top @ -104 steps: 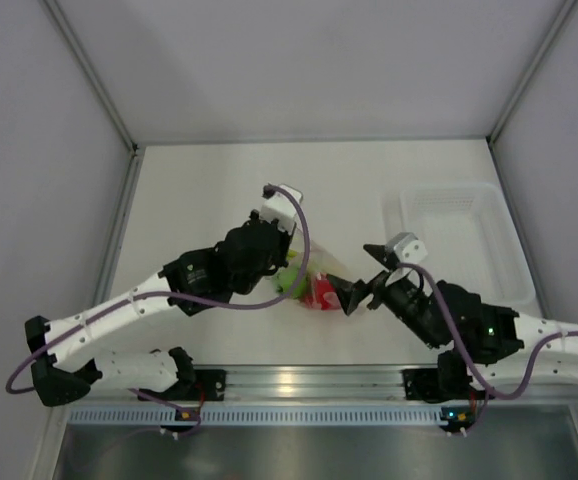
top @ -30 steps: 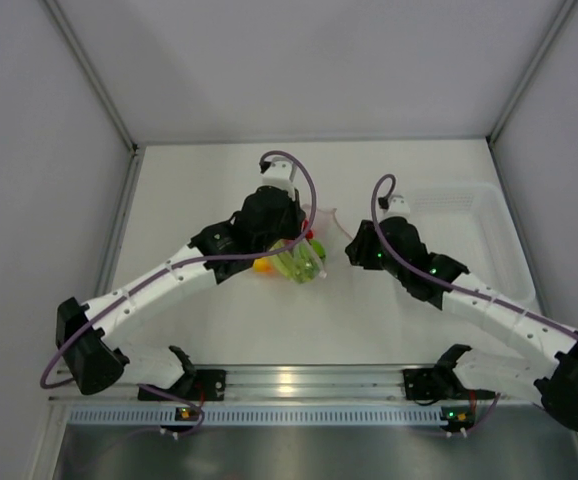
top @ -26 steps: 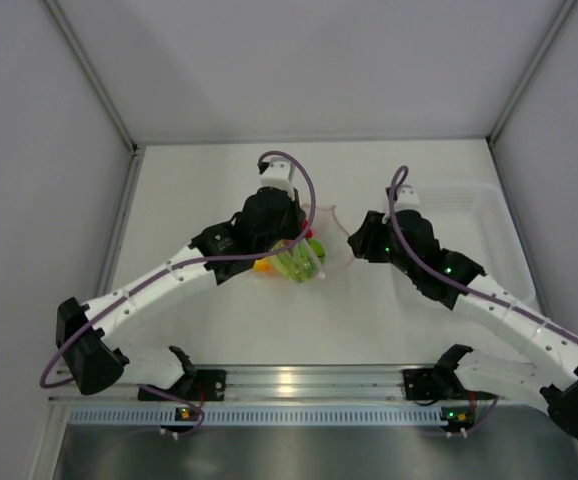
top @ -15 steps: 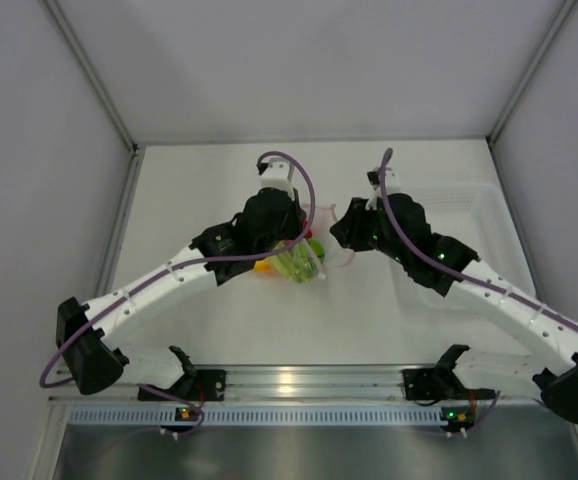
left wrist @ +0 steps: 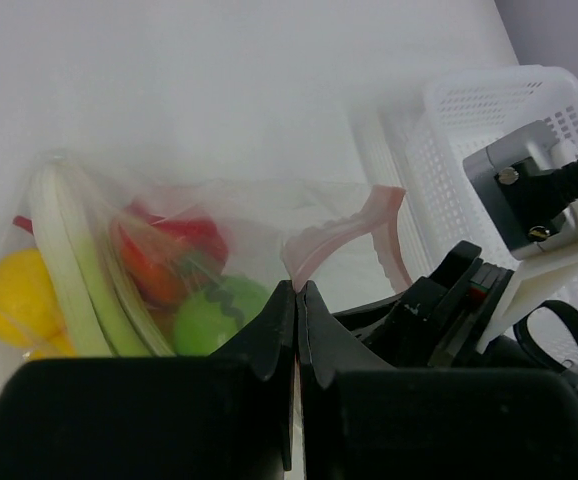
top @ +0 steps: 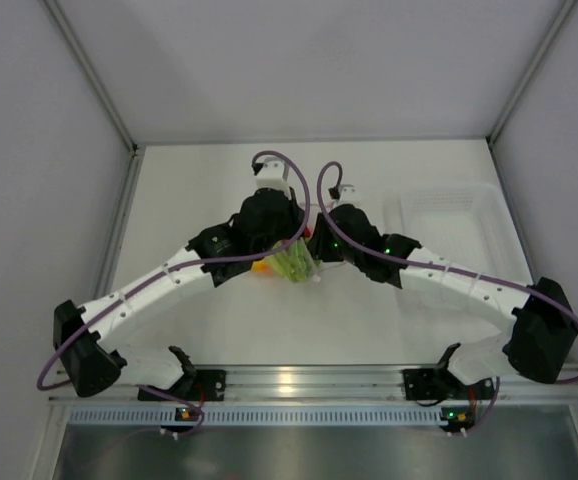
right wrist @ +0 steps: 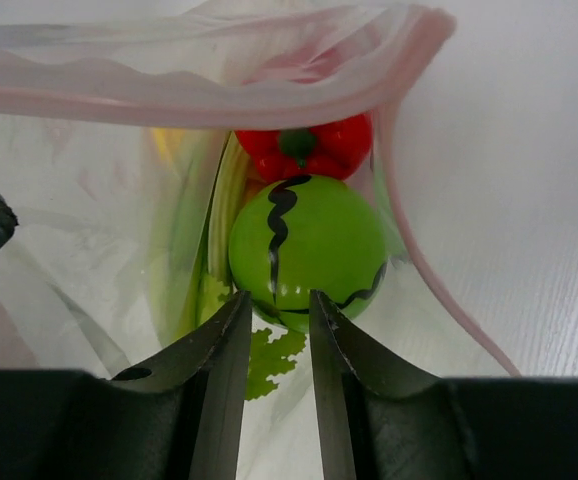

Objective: Open the zip-top bag and remove the fake food
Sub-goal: Pick up the fake fruit from the zipper food storage bag.

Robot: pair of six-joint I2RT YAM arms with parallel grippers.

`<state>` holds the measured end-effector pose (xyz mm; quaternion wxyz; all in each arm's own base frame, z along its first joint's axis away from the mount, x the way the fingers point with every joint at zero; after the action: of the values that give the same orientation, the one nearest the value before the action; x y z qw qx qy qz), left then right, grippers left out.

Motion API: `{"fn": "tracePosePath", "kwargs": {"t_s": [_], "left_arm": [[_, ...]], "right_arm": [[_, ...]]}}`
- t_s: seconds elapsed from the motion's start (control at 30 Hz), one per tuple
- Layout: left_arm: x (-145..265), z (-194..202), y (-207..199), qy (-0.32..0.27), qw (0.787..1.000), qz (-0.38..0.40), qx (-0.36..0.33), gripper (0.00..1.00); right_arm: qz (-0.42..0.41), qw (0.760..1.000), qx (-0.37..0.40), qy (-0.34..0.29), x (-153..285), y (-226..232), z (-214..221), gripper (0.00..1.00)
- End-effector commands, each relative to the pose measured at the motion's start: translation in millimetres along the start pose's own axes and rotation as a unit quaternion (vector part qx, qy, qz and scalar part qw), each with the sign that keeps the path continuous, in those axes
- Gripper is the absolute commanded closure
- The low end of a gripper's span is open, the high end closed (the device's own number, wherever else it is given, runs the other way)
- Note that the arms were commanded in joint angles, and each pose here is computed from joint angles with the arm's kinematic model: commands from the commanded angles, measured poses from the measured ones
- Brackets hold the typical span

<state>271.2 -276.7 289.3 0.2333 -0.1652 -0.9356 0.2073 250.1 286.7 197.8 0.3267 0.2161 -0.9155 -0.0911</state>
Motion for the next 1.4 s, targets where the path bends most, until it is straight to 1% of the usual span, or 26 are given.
{"fn": "tracePosePath", "kwargs": {"t_s": [0.0,0.03,0.1,0.2,0.27,0.37,0.43,0.5,0.53,0.6,0.63,0.7,0.73,0.87,1.0,1.07,1.13,1.17,1.2,1.27,1.3,1.37], "left_arm": [[13,-21,-15,-0.037,0.998,0.038,0.036,1.0],[13,-21,-14,-0.037,0.998,0.038,0.035,1.0],[13,-21,-13,-0.038,0.998,0.036,0.032,1.0],[13,-20,-10,-0.04,0.998,0.03,0.028,1.0],[11,-18,-10,-0.037,0.999,0.029,0.027,1.0],[10,-14,-8,-0.033,0.999,0.028,0.029,1.0],[9,-10,-6,-0.031,0.999,0.027,0.028,1.0],[10,-11,-6,-0.032,0.999,0.031,0.03,1.0],[10,-10,-7,-0.03,0.999,0.032,0.03,1.0],[11,-9,-8,-0.026,0.998,0.039,0.031,1.0],[11,-9,-9,-0.025,0.998,0.042,0.031,1.0],[14,-8,-10,-0.021,0.998,0.048,0.034,1.0],[14,-7,-10,-0.021,0.998,0.05,0.034,1.0],[19,-5,-10,-0.018,0.997,0.062,0.039,1.0],[22,-3,-10,-0.015,0.997,0.07,0.04,1.0],[23,-3,-10,-0.014,0.996,0.072,0.043,1.0],[24,-2,-10,-0.012,0.996,0.073,0.045,1.0],[24,-1,-10,-0.012,0.996,0.074,0.045,1.0],[24,-1,-10,-0.012,0.996,0.074,0.045,1.0],[26,-2,-10,-0.013,0.996,0.075,0.045,1.0],[26,-1,-10,-0.012,0.996,0.077,0.044,1.0],[25,1,-9,-0.007,0.996,0.078,0.043,1.0]], "right_arm": [[-0.005,0.998,-0.022,-0.059,-3,23,-27,0.7],[-0.003,0.998,-0.018,-0.055,-5,24,-25,0.73],[0.013,0.999,-0.008,-0.043,-7,21,-20,0.75],[0.004,0.999,0.0,-0.037,-6,27,-14,0.75],[-0.022,0.999,0.008,-0.024,-6,35,-8,0.76],[-0.024,0.999,0.018,-0.016,-8,35,-4,0.76],[-0.019,0.999,0.025,-0.01,-12,33,-1,0.72],[-0.015,0.999,0.038,0.001,-17,33,3,0.66],[-0.011,0.999,0.039,0.003,-18,32,4,0.6],[0.003,0.999,0.05,-0.001,-24,29,4,0.56],[0.005,0.999,0.053,-0.003,-27,28,4,0.51],[0.014,0.998,0.067,-0.001,-32,26,4,0.48],[0.014,0.997,0.07,0.0,-35,25,3,0.44],[0.002,0.997,0.071,0.008,-46,28,6,0.4],[-0.033,0.998,0.058,0.016,-55,36,15,0.39],[-0.034,0.998,0.053,0.016,-57,38,14,0.39],[-0.015,0.998,0.058,0.035,-65,33,22,0.36],[-0.004,0.998,0.061,0.031,-68,33,17,0.36],[0.01,0.997,0.067,0.044,-74,29,24,0.34],[0.033,0.996,0.071,0.04,-80,23,24,0.32],[0.038,0.996,0.072,0.041,-83,21,27,0.29],[0.036,0.996,0.072,0.034,-88,22,26,0.28]]}}
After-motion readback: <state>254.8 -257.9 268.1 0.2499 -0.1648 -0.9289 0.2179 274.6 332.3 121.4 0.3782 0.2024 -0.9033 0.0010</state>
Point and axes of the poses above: each gripper's point midway between its finger pads, its own x axis back along the fingers, its own y axis along the line the jaws close on, z = x × y, the point moved 3 cm from there along x, back along the fingers, and after that the axes turned 7 degrees about x, right-handed, at the moved point
